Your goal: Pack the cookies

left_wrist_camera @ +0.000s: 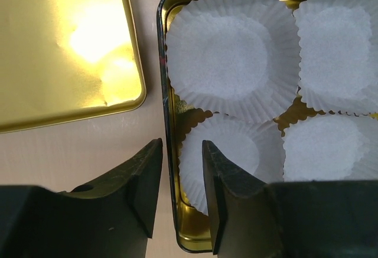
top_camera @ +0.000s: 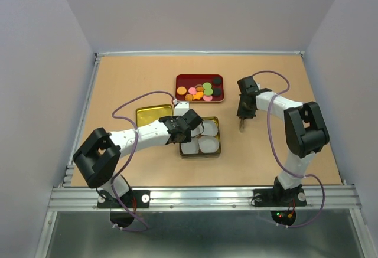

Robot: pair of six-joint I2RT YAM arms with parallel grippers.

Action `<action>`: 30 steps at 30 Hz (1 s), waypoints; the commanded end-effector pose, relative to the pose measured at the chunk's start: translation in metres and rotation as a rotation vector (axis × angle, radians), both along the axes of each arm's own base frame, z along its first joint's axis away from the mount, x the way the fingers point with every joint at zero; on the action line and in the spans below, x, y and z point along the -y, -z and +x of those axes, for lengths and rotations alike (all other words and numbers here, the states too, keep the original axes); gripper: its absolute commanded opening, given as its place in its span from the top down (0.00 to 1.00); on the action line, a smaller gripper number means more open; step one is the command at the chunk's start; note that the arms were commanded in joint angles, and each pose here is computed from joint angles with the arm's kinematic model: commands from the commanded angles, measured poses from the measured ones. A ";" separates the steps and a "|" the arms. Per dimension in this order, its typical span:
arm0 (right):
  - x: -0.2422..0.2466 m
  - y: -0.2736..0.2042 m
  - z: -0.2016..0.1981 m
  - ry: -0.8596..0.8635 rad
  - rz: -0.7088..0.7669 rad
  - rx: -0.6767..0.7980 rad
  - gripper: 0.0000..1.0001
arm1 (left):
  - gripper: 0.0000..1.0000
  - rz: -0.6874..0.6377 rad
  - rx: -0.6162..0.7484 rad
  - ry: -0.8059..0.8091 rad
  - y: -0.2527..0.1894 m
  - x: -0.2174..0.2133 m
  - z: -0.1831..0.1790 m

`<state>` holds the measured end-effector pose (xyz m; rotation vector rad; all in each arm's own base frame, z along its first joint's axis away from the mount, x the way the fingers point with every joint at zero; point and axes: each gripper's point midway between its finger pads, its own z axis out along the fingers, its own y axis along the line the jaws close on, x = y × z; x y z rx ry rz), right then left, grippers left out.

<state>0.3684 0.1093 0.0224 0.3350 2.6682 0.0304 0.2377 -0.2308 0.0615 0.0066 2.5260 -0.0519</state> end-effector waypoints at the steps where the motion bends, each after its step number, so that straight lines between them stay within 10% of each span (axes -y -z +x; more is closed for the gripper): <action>1: -0.002 0.021 -0.010 -0.021 -0.005 -0.052 0.71 | 0.54 0.010 0.048 -0.015 -0.019 -0.005 0.004; 13: 0.001 -0.084 -0.003 -0.062 0.002 0.117 0.98 | 0.50 -0.078 0.162 -0.023 -0.095 0.000 0.017; 22: -0.091 -0.214 -0.054 -0.484 0.541 0.274 0.98 | 0.26 -0.308 0.374 0.039 -0.223 0.013 0.079; 30: -0.120 -0.256 -0.089 -0.653 0.694 0.303 0.97 | 0.18 -0.563 0.414 0.194 -0.264 0.069 0.116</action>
